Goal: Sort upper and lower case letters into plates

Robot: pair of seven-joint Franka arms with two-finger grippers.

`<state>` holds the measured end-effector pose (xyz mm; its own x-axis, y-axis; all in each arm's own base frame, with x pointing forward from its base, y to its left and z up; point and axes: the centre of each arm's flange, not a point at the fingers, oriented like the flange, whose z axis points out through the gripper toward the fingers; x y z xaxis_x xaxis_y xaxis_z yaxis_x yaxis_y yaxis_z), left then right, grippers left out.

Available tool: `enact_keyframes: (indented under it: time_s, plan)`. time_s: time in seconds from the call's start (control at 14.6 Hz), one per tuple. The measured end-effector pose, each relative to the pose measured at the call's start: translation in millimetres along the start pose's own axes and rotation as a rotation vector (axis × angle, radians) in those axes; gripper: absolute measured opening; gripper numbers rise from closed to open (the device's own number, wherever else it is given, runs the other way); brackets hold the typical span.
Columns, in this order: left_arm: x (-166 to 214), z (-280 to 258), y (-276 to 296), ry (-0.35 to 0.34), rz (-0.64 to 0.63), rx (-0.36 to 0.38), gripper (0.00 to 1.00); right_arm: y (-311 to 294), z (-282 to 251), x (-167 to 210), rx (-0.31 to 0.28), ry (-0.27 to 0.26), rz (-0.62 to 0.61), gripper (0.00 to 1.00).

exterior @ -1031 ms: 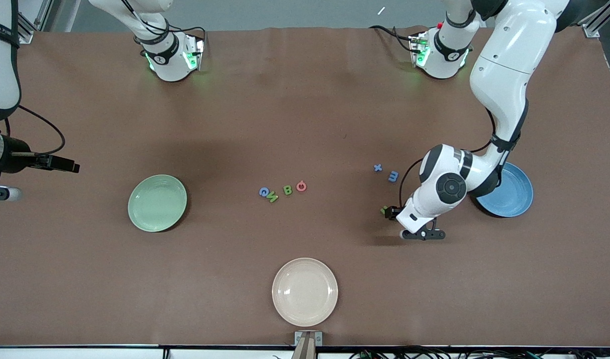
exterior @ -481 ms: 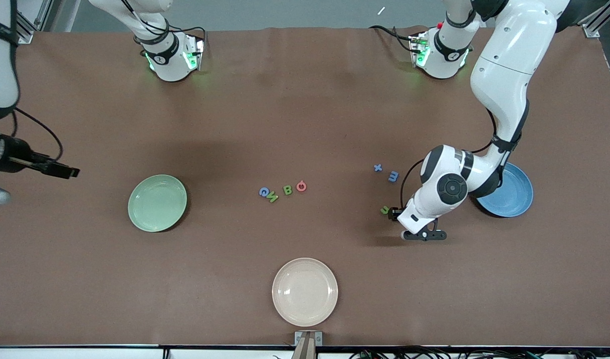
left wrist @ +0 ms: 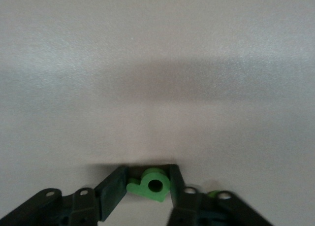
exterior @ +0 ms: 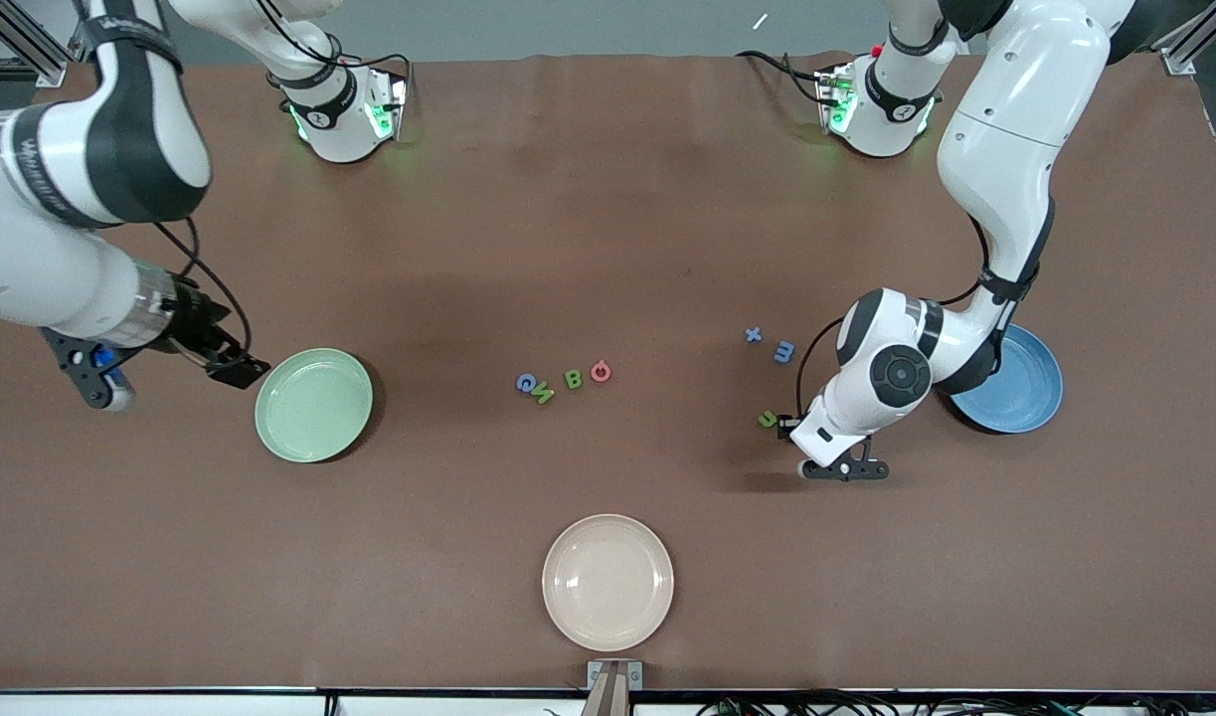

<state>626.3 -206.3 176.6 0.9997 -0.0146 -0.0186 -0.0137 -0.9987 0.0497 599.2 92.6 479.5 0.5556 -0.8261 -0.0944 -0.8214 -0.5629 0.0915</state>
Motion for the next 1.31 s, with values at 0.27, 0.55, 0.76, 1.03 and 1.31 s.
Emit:
enact_keyframes:
  time_s: [0.27,0.55,0.76,1.03,1.31]
  plan:
    - [0.6,-1.4,-1.4,0.000,-0.003,0.001,0.39,-27.0,36.0,-44.7,0.055,0.032,0.117,1.00]
    - [7.5,-22.6,-27.3,-0.039,-0.039,0.032,0.39,-51.9,77.9,-114.4,0.075,0.045,0.119,1.00]
    - [8.6,-78.9,-58.3,-0.077,-0.034,0.068,0.39,-67.8,94.7,-145.4,0.085,0.049,0.100,1.00]
    - [-9.1,-117.9,-117.1,-0.085,0.033,0.084,0.39,-87.9,114.0,-181.8,0.102,0.057,0.071,1.00]
    - [-40.0,-114.3,-213.9,-0.100,0.121,0.095,0.39,-99.0,135.7,-209.5,0.097,0.055,0.138,1.00]
